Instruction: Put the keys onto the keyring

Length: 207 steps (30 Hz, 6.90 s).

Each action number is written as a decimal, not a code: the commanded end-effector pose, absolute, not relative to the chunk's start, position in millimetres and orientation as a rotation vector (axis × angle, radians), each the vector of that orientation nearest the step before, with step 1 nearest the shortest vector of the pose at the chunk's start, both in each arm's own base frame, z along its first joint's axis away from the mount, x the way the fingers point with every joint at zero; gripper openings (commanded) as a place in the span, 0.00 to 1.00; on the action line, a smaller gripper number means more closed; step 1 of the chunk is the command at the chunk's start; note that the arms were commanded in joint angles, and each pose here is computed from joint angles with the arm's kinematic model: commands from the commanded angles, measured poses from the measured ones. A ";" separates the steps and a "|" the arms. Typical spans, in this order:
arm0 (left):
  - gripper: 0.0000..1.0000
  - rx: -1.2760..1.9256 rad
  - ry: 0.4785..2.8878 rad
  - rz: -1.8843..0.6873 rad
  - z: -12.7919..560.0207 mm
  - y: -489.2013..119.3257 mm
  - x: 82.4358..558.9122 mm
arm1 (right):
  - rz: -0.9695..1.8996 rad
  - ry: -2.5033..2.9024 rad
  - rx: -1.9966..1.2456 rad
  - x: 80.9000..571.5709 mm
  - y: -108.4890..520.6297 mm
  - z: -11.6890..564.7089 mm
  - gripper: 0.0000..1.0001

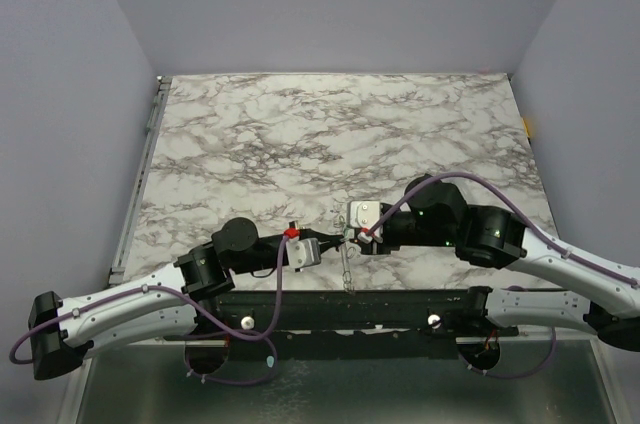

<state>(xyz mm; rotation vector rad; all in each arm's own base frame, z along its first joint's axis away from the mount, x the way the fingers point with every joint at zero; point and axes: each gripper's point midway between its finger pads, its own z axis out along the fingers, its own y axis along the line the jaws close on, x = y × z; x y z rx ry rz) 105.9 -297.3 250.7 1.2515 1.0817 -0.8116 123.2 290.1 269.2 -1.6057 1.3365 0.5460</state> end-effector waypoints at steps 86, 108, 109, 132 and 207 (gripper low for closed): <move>0.00 1.238 1.052 -0.798 271.0 -297.8 107.4 | 0.444 1.413 -1.751 132.7 293.9 223.8 0.01; 0.43 1.201 0.994 -0.837 286.5 -293.7 99.9 | 0.658 1.000 -1.317 115.7 296.8 307.1 0.01; 0.42 1.193 0.988 -0.842 288.6 -293.3 99.4 | 0.675 0.985 -1.294 114.2 296.9 310.2 0.01; 0.19 1.118 0.950 -0.835 301.9 -284.2 100.9 | 0.890 0.798 -1.061 93.1 298.5 364.3 0.01; 0.00 1.189 0.894 -0.843 307.7 -279.1 87.7 | 1.003 0.973 -1.250 81.1 322.1 311.1 0.23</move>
